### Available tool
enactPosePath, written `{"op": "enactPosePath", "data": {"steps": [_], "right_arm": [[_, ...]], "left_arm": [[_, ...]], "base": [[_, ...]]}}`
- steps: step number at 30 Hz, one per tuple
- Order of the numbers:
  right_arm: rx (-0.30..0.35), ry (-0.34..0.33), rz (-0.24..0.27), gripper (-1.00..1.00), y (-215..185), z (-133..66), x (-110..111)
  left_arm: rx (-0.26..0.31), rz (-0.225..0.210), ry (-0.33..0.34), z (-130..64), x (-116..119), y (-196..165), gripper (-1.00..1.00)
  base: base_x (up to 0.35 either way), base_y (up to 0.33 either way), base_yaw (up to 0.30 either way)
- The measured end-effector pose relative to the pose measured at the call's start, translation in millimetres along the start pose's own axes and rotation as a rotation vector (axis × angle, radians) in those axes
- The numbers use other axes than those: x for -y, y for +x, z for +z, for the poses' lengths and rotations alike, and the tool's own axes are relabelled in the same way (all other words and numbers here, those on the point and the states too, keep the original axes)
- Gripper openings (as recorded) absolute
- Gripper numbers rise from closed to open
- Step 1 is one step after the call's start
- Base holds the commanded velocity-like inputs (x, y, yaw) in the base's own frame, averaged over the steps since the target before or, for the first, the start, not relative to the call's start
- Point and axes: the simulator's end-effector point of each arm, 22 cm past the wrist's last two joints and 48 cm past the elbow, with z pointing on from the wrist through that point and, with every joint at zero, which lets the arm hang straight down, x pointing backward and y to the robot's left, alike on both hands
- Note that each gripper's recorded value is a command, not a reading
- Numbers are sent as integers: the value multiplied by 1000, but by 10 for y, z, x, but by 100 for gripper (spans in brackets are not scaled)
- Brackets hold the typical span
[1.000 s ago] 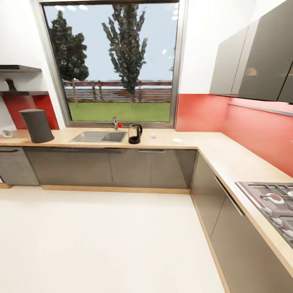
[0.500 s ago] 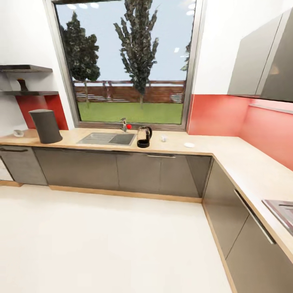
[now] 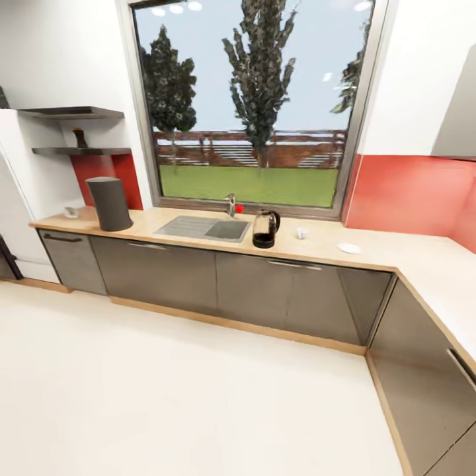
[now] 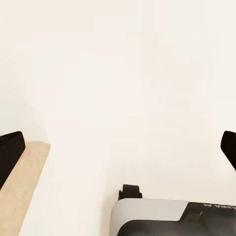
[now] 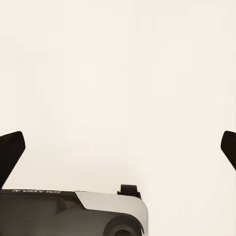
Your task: Set up a coffee station on the kitchen countertop: keep the coffee maker on the countertop, move the bottle of coffee from the kitchen shelf to the counter next to the coffee maker, place a paper coffee filter on top of the coffee maker, put the saucer next to the coffee maker with the coffee cup on the saucer, and place the electric kettle next to the coffee maker.
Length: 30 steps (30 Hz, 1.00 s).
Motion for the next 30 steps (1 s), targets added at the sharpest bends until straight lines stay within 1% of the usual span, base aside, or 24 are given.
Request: {"op": "enactPosePath", "data": {"steps": [4, 7, 30], "right_arm": [[1, 0, 0, 100, -4, 0, 2], [2, 0, 0, 100, -7, -1, 1], [6, 2, -2, 100, -17, -1, 8]], "left_arm": [[2, 0, 1, 0, 2, -11, 100], [2, 0, 1, 0, 4, -12, 100], [3, 0, 2, 0, 5, -16, 100]], "base": [[318, 178, 271], [317, 150, 120], [332, 6, 6]]}}
